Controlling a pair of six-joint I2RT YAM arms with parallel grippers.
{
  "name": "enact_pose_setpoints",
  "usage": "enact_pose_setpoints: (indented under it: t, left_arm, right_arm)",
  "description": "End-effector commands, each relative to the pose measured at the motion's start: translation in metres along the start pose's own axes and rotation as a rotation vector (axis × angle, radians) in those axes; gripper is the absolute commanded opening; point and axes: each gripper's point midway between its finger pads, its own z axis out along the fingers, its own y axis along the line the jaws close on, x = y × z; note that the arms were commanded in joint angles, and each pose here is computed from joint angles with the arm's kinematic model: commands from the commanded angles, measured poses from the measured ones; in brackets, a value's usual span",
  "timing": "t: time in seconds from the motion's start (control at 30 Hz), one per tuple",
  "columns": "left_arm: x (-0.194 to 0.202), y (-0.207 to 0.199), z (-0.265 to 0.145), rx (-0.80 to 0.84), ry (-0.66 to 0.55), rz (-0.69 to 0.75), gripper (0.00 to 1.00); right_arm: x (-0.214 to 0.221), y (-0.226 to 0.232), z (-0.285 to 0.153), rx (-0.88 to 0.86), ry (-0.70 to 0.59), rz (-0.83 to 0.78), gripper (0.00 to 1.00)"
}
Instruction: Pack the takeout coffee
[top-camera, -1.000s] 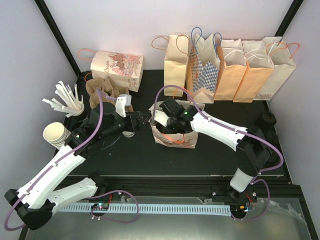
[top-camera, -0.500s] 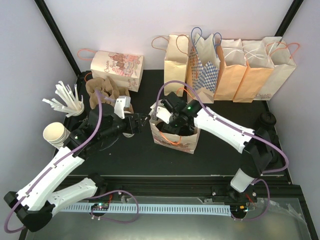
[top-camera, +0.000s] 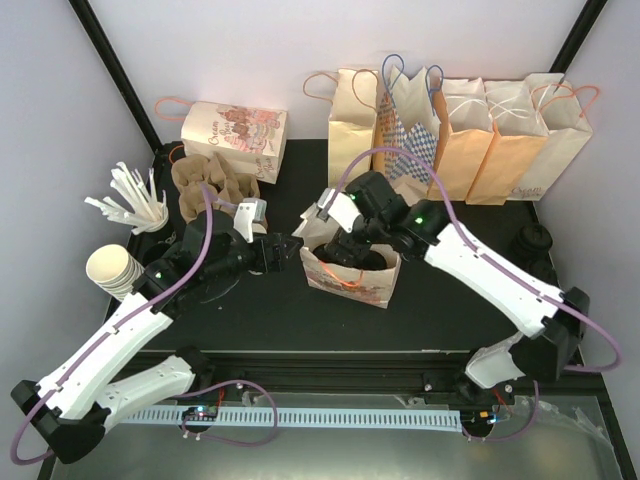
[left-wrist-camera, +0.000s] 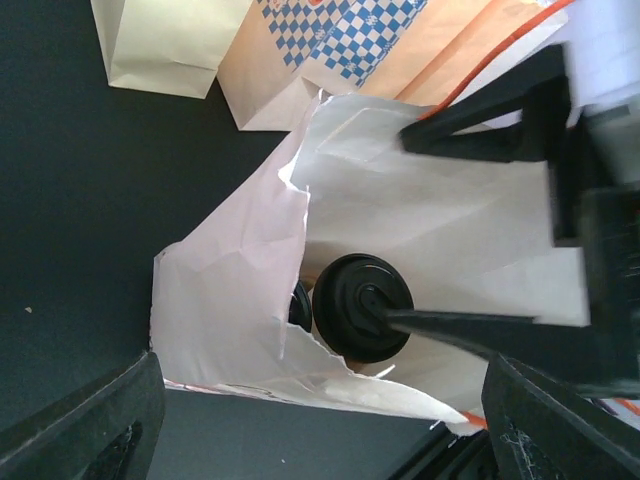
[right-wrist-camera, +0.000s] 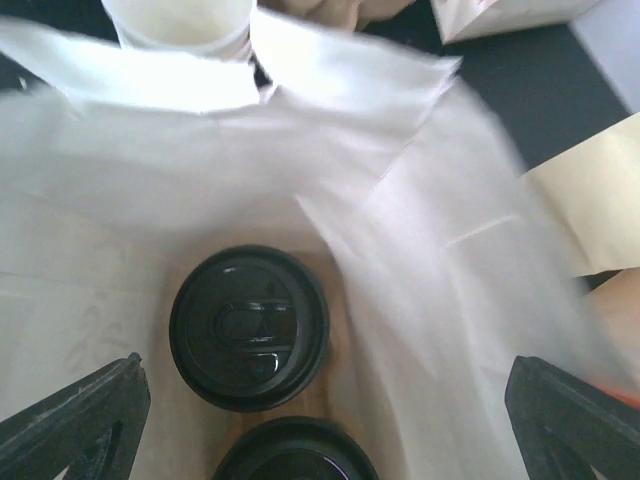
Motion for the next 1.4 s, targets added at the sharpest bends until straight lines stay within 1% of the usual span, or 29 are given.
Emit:
enact_pose_setpoints:
  t: [0.0,0.13,0.17,0.33,0.47,0.57,0.73,0.87,0.97,1.03,1.13,1.2,1.27,1.37]
  left_arm:
    - [-0.005,-0.004,-0.003,0.017,-0.013,0.031,0.9]
    - [-0.012,-0.004,-0.008,0.002,-0.029,0.07,0.9]
    - [-0.015,-0.004,-0.009,-0.009,-0.035,0.083,0.92]
    - [-0.028,-0.002,-0.008,-0.075,-0.012,0.15,0.93]
    - [-0.041,-0.004,-0.009,-0.101,-0.025,0.185,0.93]
    - [-0.046,-0.008,-0.014,-0.09,-0.047,0.197,0.93]
    - [-0.041,-0.017,-0.02,-0.03,-0.05,0.22,0.92]
    - [-0.023,-0.031,-0.02,0.091,-0.008,0.203,0.89]
    - [-0.007,-0.041,-0.019,0.185,0.032,0.163,0.84]
    - [0.002,-0.047,-0.019,0.252,0.044,0.128,0.81]
    - [0.014,-0.059,-0.023,0.352,0.062,0.067,0.77]
    - [0.019,-0.07,-0.028,0.428,0.071,0.017,0.77]
    - [0.023,-0.082,-0.033,0.497,0.075,-0.049,0.77]
    - [0.022,-0.107,-0.043,0.602,0.03,-0.125,0.79]
  right_arm:
    - [-0.033,-0.016,-0.042,0.074,-0.174,0.073,1.0]
    - [-0.04,-0.019,-0.066,0.088,-0.244,0.16,1.0]
    - [-0.042,-0.021,-0.074,0.091,-0.267,0.195,1.0]
    - [-0.054,-0.023,-0.123,0.082,-0.41,0.35,0.99]
    - [-0.05,-0.018,-0.162,0.063,-0.489,0.387,1.0]
    - [-0.037,-0.022,-0.183,0.104,-0.499,0.404,1.0]
    - [-0.011,-0.041,-0.2,0.243,-0.452,0.454,1.0]
    - [-0.008,-0.047,-0.196,0.227,-0.348,0.493,1.0]
    - [-0.013,-0.054,-0.186,0.223,-0.3,0.495,0.97]
    - [-0.017,-0.061,-0.178,0.222,-0.277,0.498,0.92]
    - [-0.019,-0.075,-0.161,0.24,-0.238,0.512,0.82]
    - [-0.022,-0.082,-0.152,0.246,-0.221,0.519,0.75]
    - [-0.023,-0.09,-0.144,0.271,-0.204,0.531,0.71]
    - [-0.026,-0.099,-0.137,0.303,-0.196,0.541,0.63]
